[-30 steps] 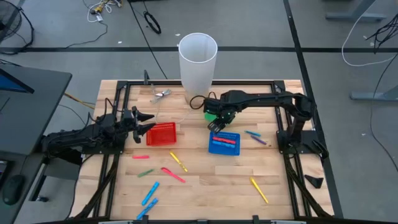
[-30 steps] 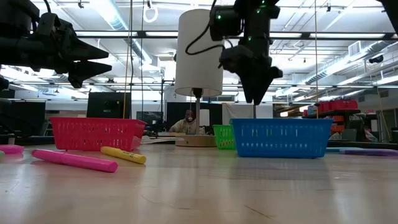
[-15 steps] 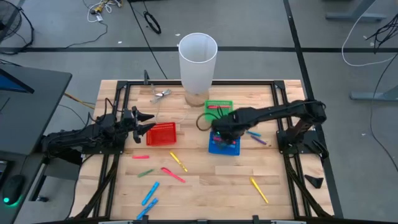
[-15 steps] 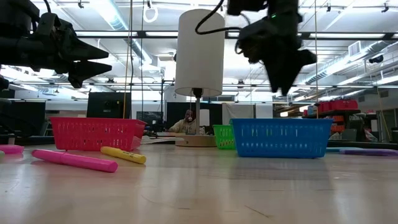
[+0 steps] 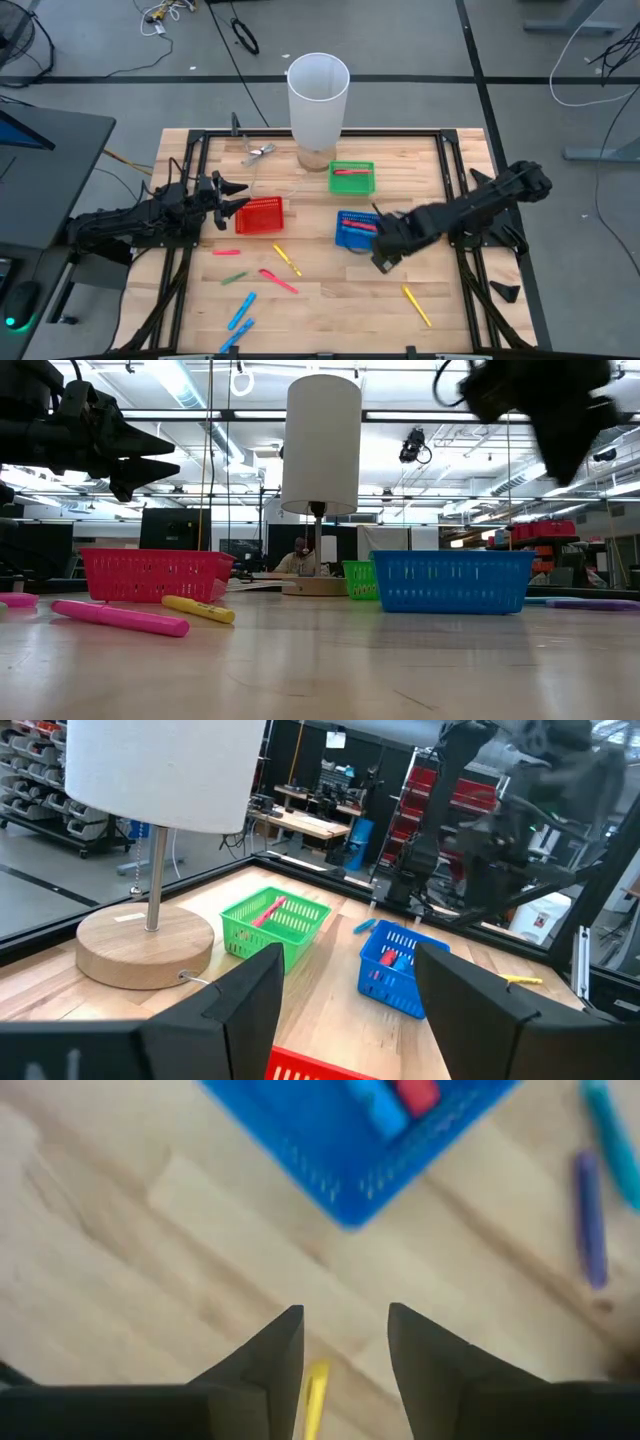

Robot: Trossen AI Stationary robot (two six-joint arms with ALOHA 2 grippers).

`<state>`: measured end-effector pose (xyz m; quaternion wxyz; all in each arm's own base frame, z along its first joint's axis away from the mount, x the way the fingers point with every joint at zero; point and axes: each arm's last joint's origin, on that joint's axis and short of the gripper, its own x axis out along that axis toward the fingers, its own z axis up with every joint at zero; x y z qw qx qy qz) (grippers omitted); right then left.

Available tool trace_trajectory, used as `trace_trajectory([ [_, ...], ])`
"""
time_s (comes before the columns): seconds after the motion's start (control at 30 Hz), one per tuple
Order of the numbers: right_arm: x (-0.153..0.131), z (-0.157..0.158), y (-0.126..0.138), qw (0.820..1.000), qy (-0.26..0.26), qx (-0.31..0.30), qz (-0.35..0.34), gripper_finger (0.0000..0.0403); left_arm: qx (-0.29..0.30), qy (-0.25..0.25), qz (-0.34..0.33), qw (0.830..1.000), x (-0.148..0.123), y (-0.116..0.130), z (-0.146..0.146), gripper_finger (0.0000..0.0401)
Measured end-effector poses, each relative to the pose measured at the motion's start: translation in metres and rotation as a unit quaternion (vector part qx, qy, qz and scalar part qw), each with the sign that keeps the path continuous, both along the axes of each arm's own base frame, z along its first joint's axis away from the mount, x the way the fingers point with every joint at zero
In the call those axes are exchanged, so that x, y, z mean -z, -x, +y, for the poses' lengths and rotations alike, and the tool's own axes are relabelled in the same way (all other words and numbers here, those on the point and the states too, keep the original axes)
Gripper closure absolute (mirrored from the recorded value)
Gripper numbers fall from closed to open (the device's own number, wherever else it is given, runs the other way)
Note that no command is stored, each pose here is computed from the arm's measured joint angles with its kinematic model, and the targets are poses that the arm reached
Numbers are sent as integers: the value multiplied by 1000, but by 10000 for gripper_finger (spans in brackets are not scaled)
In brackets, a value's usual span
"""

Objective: Pick & Place Markers
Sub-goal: Put the bottom large yellow pen into the green bin

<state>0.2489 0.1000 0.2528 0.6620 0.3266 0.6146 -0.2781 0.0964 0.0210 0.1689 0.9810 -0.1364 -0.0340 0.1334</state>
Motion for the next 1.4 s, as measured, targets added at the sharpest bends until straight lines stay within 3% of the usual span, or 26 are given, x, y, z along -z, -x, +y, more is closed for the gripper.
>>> trace_trajectory([
  [0.4,1,66,40,1000,-10,18,12,254,0,0,0,1000,0,0,0,169],
  [0.73,8,100,64,998,-16,47,35,254,0,0,0,1000,0,0,0,169],
  [1.07,13,112,70,998,-26,45,38,254,0,0,0,1000,0,0,0,169],
  [1.4,41,132,58,998,-24,38,44,254,0,0,0,1000,0,0,0,169],
])
